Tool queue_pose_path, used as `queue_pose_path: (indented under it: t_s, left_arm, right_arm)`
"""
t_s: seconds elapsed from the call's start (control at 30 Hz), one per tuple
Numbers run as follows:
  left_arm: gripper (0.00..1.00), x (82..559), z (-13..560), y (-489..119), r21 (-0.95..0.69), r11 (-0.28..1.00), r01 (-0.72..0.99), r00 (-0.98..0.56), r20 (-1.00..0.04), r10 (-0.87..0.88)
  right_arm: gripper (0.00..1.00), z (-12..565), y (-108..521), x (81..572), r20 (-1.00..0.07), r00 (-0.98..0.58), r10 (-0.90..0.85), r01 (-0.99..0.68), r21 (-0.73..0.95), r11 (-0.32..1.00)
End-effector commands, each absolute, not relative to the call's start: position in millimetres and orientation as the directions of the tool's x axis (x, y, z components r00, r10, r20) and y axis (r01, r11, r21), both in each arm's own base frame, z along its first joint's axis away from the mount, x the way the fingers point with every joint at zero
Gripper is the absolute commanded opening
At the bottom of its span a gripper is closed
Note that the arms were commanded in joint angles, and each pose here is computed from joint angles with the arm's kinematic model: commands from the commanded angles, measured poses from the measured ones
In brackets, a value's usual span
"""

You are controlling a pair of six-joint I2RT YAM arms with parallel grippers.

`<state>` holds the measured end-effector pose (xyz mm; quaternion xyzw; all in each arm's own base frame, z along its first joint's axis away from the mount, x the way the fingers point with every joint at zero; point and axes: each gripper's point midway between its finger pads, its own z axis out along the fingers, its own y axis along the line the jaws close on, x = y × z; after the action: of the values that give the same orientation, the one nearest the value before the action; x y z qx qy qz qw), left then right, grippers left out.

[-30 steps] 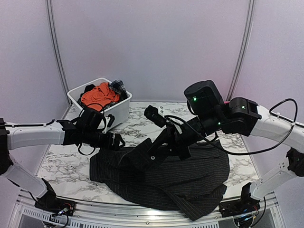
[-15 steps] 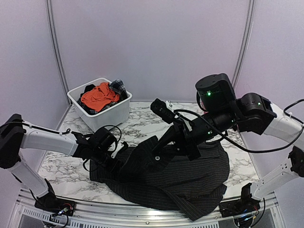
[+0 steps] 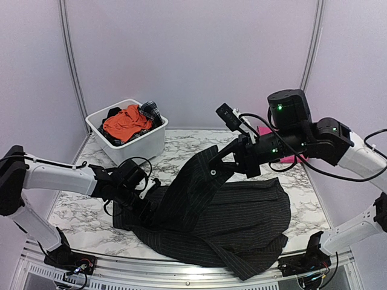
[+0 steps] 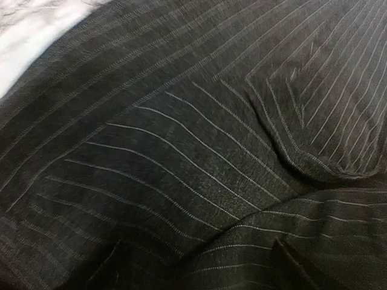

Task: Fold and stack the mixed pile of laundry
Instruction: Adjust the 1/3-folded shirt at the center of the board.

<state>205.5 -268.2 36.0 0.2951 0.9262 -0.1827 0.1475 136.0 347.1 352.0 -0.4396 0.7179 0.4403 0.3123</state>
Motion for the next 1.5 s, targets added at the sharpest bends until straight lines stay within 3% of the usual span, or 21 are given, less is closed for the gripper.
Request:
queue_pose_path:
  t_s: [0.0,0.2,0.6,0.87,1.1,1.47]
  left_arm:
    - [0.89,227.8,86.2,-267.3,-0.271,0.791,0.549,-0.789,-0.479,0.384]
    - [0.97,246.7,111.6,-252.3,-0.288,0.819,0.496,-0.792,-0.537,0.291]
    - [0.9,236.5,62.4,-241.4,-0.266,0.84,0.474,-0.839,-0.425,0.339]
    - [0.78,229.3,36.7,-241.6,-0.277,0.831,0.482,-0.852,-0.37,0.371]
    - [0.77,233.2,37.0,-241.7,-0.274,0.838,0.473,-0.855,-0.372,0.361]
    - [0.42,240.4,33.5,-246.6,-0.287,0.838,0.464,-0.864,-0.353,0.358]
  right_arm:
    - [0.0,325.6,335.3,175.7,-0.782,-0.546,-0.301,-0.825,0.44,0.353]
    - [0.0,289.9,302.3,211.4,-0.719,-0.656,-0.231,-0.724,0.514,0.46]
    - [0.0,238.9,208.4,263.6,-0.66,-0.749,-0.063,-0.522,0.528,0.67]
    - [0.0,210.4,176.1,277.4,-0.621,-0.784,-0.01,-0.427,0.527,0.735]
    - [0.0,163.1,147.0,280.6,-0.522,-0.852,0.046,-0.287,0.539,0.792]
    - [0.0,100.0,120.4,297.9,-0.41,-0.908,0.085,-0.136,0.48,0.866]
